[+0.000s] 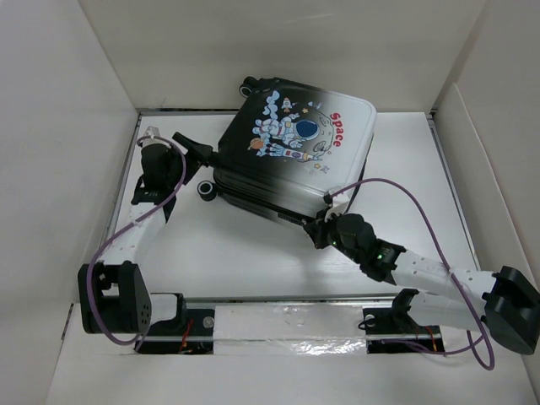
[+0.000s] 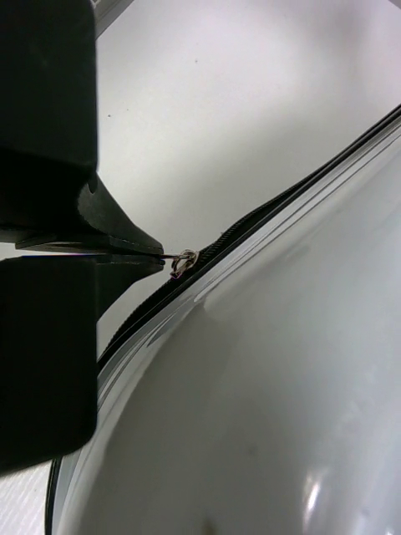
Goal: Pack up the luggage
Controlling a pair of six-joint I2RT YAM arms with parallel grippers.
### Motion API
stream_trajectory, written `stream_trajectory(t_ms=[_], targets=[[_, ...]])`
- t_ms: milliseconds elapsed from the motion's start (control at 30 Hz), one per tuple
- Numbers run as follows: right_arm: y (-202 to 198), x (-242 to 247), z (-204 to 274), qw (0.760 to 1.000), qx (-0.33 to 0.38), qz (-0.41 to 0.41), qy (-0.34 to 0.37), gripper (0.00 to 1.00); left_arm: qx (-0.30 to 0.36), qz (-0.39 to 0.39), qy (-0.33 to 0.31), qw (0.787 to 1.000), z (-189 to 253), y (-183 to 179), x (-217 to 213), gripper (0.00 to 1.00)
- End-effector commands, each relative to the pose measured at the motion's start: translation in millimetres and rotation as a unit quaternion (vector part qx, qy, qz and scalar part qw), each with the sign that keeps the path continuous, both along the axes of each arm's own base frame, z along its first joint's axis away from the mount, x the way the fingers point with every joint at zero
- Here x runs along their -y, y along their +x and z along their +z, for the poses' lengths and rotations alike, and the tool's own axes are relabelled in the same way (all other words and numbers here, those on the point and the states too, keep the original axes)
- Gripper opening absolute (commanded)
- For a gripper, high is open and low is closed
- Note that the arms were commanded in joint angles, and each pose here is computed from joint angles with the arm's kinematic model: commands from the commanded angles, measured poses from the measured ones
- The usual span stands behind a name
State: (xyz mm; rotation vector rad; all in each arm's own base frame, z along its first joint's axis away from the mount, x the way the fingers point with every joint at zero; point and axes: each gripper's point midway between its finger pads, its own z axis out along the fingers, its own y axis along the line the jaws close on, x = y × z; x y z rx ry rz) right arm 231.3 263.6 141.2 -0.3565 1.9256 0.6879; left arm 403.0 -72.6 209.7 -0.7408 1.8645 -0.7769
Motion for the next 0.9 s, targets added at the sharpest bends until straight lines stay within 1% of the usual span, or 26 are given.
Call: stream_trajectory(t_ms=[0,133,300,400,500,533,567,600,633,733,767,833,867], targets=[[-2.8,-24.7,61.0,0.993,0.062,0.043,0.092,0.00,0.069,-0.007,-0.020,0.997,48.8,21.9,5.2,0.74],[-3.3,-24.7,57.8,0.993,0.059,0.044,0.090,0.00,0.048,-0.008,-0.026,0.998,37.9,32.7,7.0,0.75],[-2.9,-24.2,59.1,0.993,0.060,0.043,0.090,0.00,0.049,0.003,-0.049,0.998,30.3,41.2,7.1,0.74],[-3.1,-23.7,58.5,0.993,0.060,0.043,0.089,0.00,0.055,0.010,-0.062,0.996,33.3,48.5,6.9,0.71],[-2.7,-23.0,56.5,0.994,0.058,0.040,0.087,0.00,0.067,0.010,-0.072,0.995,32.0,54.3,10.7,0.60],[-2.3,-22.4,55.8,0.994,0.058,0.038,0.086,0.00,0.070,0.011,-0.078,0.994,31.0,55.1,11.0,0.41],[-1.7,-21.6,55.9,0.994,0.059,0.036,0.085,0.00,0.093,0.007,-0.082,0.992,38.8,56.4,12.1,0.30],[-1.2,-21.5,56.7,0.994,0.059,0.034,0.085,0.00,0.101,0.005,-0.082,0.992,39.1,55.5,12.6,0.19],[-1.1,-20.9,56.4,0.994,0.058,0.034,0.082,0.00,0.122,-0.006,-0.075,0.990,41.3,52.4,18.2,0.01],[-0.3,-21.5,59.0,0.995,0.062,0.036,0.076,0.00,0.141,-0.024,-0.055,0.988,36.2,38.7,28.0,0.00],[3.5,-21.0,64.2,0.994,0.067,0.034,0.077,0.00,0.153,-0.035,-0.040,0.987,37.8,33.0,38.5,0.00],[9.1,-22.7,64.4,0.995,0.070,0.036,0.064,0.00,0.153,-0.044,-0.021,0.987,28.1,13.2,50.9,0.00],[14.6,-25.4,76.3,0.994,0.080,0.037,0.068,0.00,0.151,-0.031,-0.007,0.988,23.2,7.3,52.5,0.00]])
